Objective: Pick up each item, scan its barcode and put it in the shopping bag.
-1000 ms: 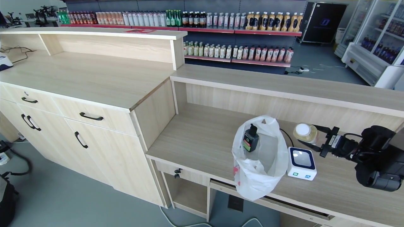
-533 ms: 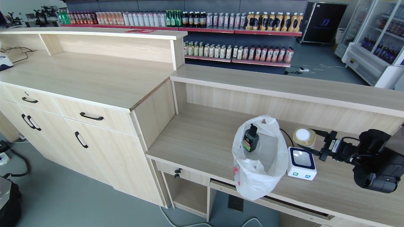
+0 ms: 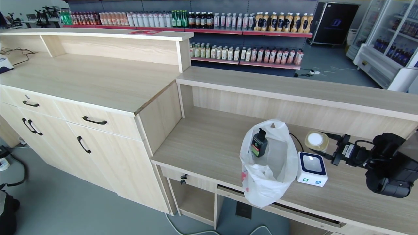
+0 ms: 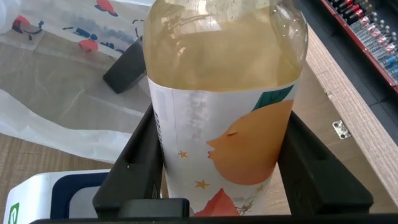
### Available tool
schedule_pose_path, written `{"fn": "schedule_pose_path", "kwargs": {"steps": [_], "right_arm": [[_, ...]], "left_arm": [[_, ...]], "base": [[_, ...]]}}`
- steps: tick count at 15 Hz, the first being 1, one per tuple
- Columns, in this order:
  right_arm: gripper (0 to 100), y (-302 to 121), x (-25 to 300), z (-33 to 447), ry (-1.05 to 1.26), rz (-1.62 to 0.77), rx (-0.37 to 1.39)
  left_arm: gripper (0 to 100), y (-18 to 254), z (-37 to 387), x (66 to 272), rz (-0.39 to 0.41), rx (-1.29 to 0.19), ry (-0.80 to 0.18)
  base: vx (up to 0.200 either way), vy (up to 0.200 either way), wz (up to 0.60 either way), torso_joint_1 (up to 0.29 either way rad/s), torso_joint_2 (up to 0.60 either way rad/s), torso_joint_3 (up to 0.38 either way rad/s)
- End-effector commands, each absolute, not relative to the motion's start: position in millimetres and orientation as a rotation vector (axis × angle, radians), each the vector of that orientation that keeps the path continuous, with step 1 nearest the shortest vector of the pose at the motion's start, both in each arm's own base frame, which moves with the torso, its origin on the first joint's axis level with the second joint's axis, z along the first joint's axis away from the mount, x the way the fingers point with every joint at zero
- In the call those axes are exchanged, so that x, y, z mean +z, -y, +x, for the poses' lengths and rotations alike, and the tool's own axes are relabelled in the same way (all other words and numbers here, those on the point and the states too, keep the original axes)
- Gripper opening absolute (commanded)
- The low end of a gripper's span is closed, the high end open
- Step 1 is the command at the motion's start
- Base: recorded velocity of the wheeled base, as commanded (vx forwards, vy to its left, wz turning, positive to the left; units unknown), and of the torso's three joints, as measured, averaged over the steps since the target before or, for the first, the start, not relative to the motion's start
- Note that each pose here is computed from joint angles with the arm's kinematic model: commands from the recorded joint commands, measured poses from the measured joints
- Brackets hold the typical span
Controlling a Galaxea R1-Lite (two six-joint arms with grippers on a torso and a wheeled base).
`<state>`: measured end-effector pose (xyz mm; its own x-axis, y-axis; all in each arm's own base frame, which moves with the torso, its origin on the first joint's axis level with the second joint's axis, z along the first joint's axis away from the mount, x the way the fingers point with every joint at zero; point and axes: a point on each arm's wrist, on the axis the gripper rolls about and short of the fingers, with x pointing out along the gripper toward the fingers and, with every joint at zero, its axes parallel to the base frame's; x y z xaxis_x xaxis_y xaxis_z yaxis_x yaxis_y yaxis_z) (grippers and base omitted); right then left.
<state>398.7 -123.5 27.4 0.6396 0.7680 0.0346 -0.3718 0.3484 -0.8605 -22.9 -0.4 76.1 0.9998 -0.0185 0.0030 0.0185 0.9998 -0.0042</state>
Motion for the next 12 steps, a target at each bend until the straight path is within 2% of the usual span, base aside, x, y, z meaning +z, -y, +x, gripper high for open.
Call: {"fn": "schedule_pose_path", "kwargs": {"steps": [1, 12], "right_arm": [[0, 127, 26, 401, 0.489, -0.969, 0.768], [0, 141, 7, 403, 0.485, -0.99, 0.764]], "left_arm": [[100, 0, -23, 76, -0.005, -0.018, 0.003], [100, 0, -23, 76, -0.005, -0.018, 0.003]], "base": [[0.0, 0.0, 0.0, 0.0, 0.0, 0.0], [0.0, 0.0, 0.0, 0.0, 0.0, 0.0]]}}
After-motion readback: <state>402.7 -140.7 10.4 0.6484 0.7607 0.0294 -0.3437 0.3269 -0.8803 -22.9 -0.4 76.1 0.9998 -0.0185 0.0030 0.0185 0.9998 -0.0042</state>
